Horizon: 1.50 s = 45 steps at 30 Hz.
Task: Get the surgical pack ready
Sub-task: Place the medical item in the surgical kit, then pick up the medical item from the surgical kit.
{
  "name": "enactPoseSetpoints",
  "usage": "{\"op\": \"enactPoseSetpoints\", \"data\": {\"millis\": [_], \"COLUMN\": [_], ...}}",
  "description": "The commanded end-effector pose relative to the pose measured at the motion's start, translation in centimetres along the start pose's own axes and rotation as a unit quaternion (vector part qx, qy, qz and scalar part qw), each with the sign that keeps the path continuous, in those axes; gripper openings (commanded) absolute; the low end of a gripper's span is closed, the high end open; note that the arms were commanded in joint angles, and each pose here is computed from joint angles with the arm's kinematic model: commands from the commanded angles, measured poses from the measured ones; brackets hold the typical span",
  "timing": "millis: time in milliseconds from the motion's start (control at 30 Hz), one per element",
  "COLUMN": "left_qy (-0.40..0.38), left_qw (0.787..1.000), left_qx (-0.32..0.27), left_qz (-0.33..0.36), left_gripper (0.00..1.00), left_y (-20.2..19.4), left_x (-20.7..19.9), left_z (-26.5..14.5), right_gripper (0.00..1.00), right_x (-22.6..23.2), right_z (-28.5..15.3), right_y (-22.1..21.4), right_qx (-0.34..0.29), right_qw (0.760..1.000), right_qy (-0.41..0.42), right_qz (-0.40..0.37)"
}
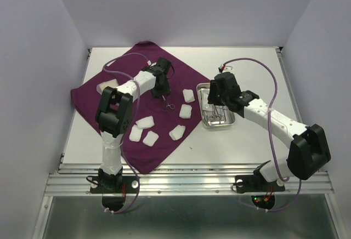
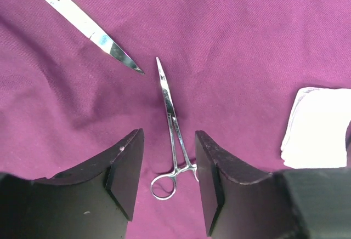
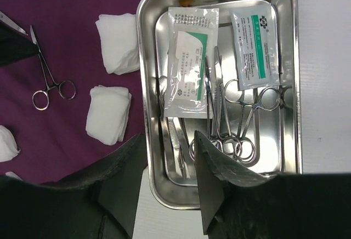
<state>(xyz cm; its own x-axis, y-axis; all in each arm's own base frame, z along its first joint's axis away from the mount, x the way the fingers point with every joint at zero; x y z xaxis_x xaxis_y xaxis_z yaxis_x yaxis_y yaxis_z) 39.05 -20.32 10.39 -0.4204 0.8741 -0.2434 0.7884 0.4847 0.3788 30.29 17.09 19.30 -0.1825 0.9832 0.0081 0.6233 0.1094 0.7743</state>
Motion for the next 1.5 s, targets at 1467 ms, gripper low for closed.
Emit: {"op": "enactPoseSetpoints", "data": {"millis": [1467], "left_qy": [0.068], "left_qw": [0.992], "left_qx": [-0.012], "left_qz": [-0.106], "left_gripper": [0.48], "left_y": [5.6], "left_x": [13.6], "left_z": [-0.6], "right_gripper": [0.46], "right_x": [20.5], "right_z": [15.8], "right_y": [-1.5], "right_qx": [0.103], "right_qw": [0.976], "right_qy": [0.091], "right_qz": [-0.171]}}
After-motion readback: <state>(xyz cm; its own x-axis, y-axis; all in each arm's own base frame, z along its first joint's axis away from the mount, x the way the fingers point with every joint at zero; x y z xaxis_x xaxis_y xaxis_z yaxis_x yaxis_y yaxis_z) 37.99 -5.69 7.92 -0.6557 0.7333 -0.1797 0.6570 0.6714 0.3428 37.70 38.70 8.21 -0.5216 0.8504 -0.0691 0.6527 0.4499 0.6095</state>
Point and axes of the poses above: each gripper's point midway between its finger pads, its own z axis out along the fingers, its own x axis along the line the jaws close on, y = z × x, the point moved 6 cm from there along -z, back along the fingers, and after that the axes turned 14 degrees about -z, right-handed, at the moved point
